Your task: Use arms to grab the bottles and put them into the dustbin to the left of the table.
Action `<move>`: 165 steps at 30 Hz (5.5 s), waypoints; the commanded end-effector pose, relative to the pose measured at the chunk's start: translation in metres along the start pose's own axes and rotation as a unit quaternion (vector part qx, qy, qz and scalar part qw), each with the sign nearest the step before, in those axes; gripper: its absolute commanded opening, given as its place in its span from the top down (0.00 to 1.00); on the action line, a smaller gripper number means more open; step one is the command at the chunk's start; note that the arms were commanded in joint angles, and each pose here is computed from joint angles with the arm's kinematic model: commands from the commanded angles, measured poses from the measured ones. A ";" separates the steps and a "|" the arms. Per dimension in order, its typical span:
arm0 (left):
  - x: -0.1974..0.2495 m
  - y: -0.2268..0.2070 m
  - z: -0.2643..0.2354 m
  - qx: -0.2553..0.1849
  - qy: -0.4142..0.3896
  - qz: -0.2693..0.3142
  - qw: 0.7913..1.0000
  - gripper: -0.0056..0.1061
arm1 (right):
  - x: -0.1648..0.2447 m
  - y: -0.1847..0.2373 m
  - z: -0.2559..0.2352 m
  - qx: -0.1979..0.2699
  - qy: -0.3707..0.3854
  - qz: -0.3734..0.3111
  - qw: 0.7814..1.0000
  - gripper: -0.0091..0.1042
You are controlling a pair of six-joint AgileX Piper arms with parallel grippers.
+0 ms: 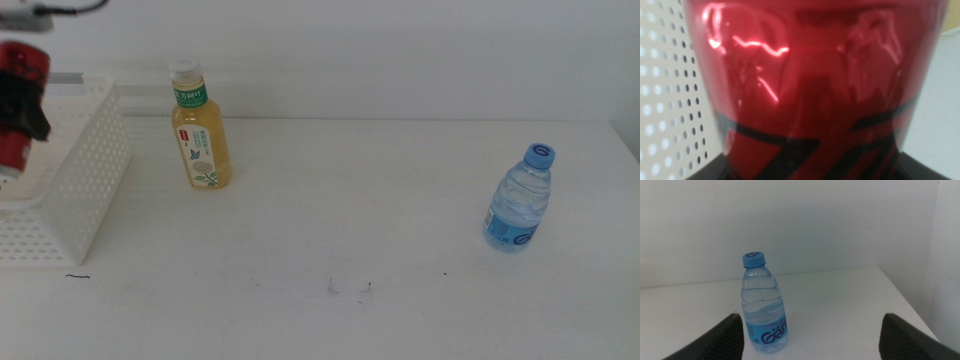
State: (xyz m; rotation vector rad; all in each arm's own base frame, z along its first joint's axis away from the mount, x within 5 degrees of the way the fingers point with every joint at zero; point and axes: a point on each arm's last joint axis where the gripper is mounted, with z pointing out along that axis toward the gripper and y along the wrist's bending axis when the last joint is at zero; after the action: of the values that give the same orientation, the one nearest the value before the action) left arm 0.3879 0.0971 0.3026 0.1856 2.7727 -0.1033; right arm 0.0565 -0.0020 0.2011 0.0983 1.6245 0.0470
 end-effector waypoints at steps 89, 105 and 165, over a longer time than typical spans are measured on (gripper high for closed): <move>0.038 -0.139 0.199 0.060 -0.504 0.042 0.861 0.11 | 0.000 0.000 0.000 0.002 -0.007 0.004 1.000 0.11; 0.032 -0.145 0.189 0.088 -0.474 0.049 0.875 0.81 | 0.000 0.000 0.000 0.002 -0.007 0.004 1.000 0.11; 0.005 -0.025 -0.109 -0.042 -0.195 -0.008 0.980 0.97 | 0.000 0.000 0.000 0.002 -0.007 0.004 1.000 0.11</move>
State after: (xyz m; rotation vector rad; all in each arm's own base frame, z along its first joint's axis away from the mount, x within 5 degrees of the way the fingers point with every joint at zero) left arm 0.3388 0.0750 0.3986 0.0953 2.3852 -0.0267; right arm 0.0565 -0.0020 0.2013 0.1115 1.6218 0.0598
